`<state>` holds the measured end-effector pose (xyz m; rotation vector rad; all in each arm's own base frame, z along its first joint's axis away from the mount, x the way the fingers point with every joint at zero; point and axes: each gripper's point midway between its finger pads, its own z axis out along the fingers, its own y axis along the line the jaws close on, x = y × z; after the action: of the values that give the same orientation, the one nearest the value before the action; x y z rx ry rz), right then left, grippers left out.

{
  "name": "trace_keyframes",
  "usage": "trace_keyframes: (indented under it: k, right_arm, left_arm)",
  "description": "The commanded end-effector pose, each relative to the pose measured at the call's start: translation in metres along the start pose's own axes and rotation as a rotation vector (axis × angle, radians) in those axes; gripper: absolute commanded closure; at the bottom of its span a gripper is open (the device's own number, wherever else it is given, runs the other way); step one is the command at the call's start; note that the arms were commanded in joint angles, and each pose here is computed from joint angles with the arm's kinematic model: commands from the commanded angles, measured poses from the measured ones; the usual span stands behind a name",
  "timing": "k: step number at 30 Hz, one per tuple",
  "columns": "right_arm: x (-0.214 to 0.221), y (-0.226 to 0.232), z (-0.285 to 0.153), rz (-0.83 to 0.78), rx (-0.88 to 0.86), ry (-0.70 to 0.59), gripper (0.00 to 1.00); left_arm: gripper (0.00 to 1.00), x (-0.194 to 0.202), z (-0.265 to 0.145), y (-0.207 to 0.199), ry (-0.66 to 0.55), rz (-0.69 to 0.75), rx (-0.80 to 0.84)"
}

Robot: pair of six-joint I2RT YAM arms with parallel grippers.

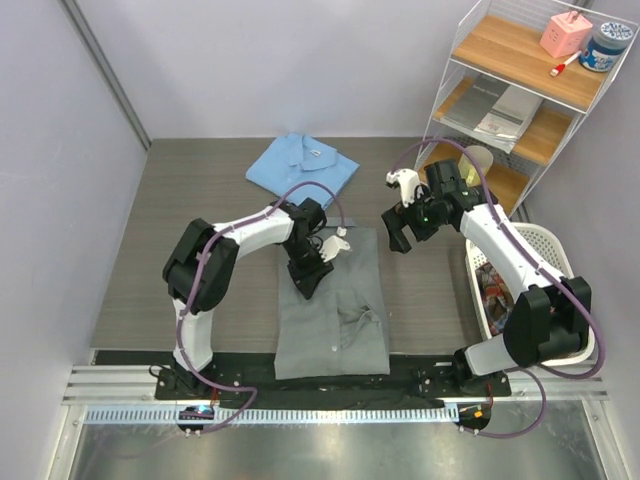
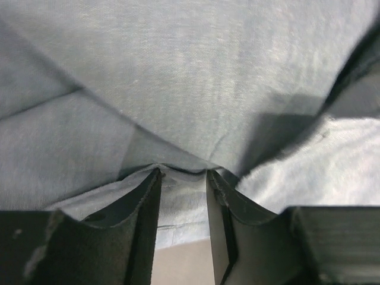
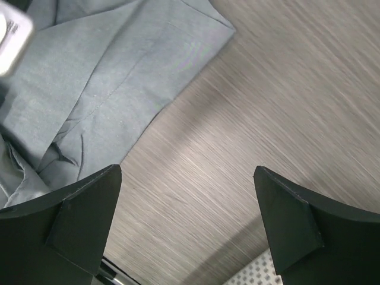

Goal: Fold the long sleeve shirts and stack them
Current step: Fold the shirt

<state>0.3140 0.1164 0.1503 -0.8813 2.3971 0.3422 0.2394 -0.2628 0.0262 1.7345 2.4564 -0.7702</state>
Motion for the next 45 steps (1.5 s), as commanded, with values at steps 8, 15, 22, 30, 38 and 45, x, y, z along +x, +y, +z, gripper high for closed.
trace_keyframes:
  k: [8,15,22,30,38,45]
  right_arm:
    - [-0.042,0.025,0.032,0.026,-0.124,-0.057,0.11]
    - [-0.061,0.010,0.038,0.061,-0.089,-0.074,0.22]
    - [-0.066,-0.009,0.024,0.093,-0.031,-0.108,0.23]
    - [-0.057,-0.020,0.022,0.134,-0.016,-0.101,0.22]
    - [-0.056,-0.029,0.019,0.148,0.003,-0.105,0.22]
    - [-0.057,-0.025,0.026,0.154,-0.029,-0.115,0.22]
  left_arm:
    - [0.58,-0.034,-0.105,0.048,-0.351,-0.171,-0.131]
    - [0.66,-0.045,-0.132,0.161,-0.311,-0.195,-0.421]
    - [0.71,-0.027,-0.105,0.210,-0.230,-0.370,-0.540]
    - [0.73,-0.062,-0.071,0.236,-0.263,-0.390,-0.570]
    - [0.72,-0.145,-0.041,0.236,-0.322,-0.270,-0.535]
    - [0.59,-0.179,-0.097,0.229,-0.506,-0.265,-0.580]
